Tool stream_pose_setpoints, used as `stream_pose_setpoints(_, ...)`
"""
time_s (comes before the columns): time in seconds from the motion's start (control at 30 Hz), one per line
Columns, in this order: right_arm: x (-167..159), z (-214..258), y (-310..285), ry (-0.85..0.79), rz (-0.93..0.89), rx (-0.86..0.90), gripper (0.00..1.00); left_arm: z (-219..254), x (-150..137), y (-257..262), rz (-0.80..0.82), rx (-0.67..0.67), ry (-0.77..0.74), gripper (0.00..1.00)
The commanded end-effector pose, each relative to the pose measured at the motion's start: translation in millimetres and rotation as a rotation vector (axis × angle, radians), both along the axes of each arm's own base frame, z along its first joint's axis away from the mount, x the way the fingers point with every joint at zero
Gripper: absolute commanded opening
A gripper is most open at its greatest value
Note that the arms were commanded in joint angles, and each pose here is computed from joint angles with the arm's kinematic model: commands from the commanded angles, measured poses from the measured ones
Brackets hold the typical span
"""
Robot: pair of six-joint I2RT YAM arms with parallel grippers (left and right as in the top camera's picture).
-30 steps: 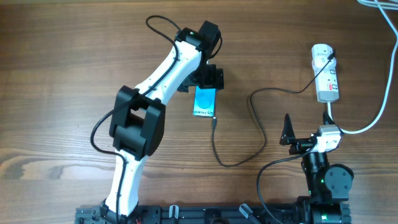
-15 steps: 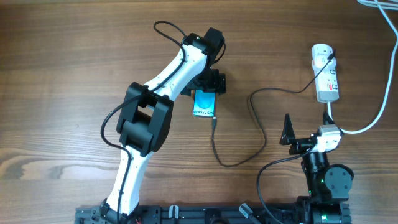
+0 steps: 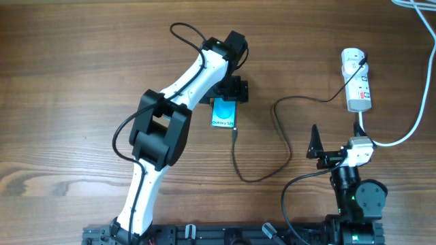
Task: Plug charger to phone and switch on socket
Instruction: 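Lower the left gripper and grasp the phone by its top edge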
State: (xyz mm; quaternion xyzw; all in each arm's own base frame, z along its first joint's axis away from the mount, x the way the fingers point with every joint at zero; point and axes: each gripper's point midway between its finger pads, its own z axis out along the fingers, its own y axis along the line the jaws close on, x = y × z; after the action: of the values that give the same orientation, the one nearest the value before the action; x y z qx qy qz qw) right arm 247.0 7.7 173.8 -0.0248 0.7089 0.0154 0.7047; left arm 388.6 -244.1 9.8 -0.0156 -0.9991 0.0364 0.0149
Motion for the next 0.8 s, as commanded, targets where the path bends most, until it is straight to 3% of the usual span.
stream_pose_setpoints(0.0,0,2,-1,-0.010,-0.005,-0.011,1.00,-23,-4,4,0.015,0.045,0.033,1.00)
stream_pose_setpoints(0.77,0,2,-1,-0.010,-0.005,-0.011,1.00,-32,-11,8,0.039,0.133,0.029,1.00)
